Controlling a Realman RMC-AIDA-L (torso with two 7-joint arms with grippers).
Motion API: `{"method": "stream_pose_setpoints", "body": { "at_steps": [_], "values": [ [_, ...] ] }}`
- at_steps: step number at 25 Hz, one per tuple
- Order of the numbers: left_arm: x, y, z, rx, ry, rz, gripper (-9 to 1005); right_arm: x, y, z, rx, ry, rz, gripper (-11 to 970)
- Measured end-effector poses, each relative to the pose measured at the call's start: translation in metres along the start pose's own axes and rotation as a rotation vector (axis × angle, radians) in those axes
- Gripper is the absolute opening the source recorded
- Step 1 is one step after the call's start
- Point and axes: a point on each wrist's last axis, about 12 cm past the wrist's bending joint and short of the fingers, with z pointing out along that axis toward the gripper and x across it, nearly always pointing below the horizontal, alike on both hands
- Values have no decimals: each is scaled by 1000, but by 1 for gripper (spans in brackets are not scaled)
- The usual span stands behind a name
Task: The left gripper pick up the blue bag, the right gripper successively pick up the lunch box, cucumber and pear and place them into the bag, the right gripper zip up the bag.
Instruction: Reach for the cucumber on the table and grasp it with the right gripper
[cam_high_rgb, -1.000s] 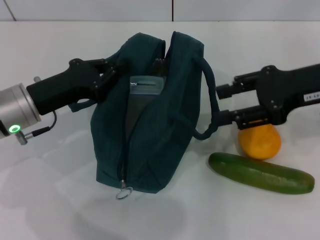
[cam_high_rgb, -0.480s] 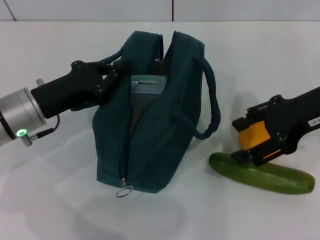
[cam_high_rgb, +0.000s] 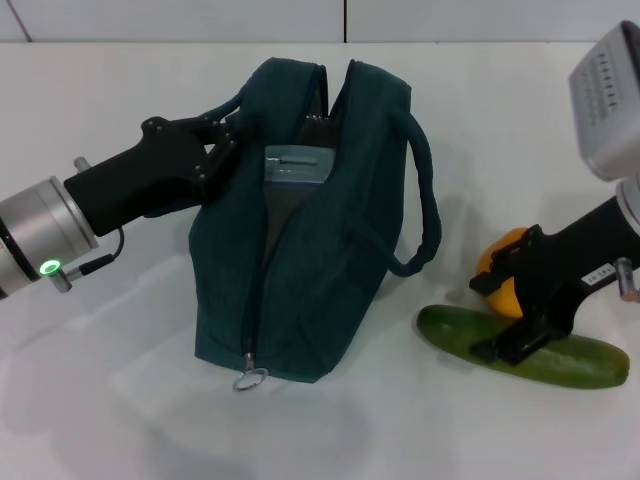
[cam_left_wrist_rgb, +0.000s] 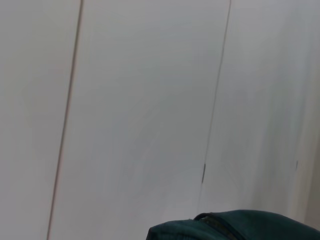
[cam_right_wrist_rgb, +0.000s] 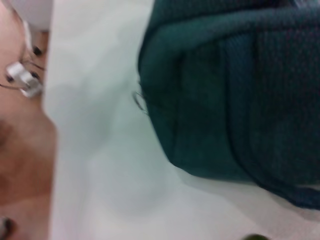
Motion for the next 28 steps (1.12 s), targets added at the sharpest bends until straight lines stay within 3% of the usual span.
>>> {"method": "stream_pose_setpoints", "body": {
  "at_steps": [9,28],
  "values": [
    [-1,5,2,-46,-22,-12,43,-6,-5,11,50,85,-40,798],
    [-9,10,14,-43,-24,8,43,-17,-3,40,80,154,-83,797]
  ]
}}
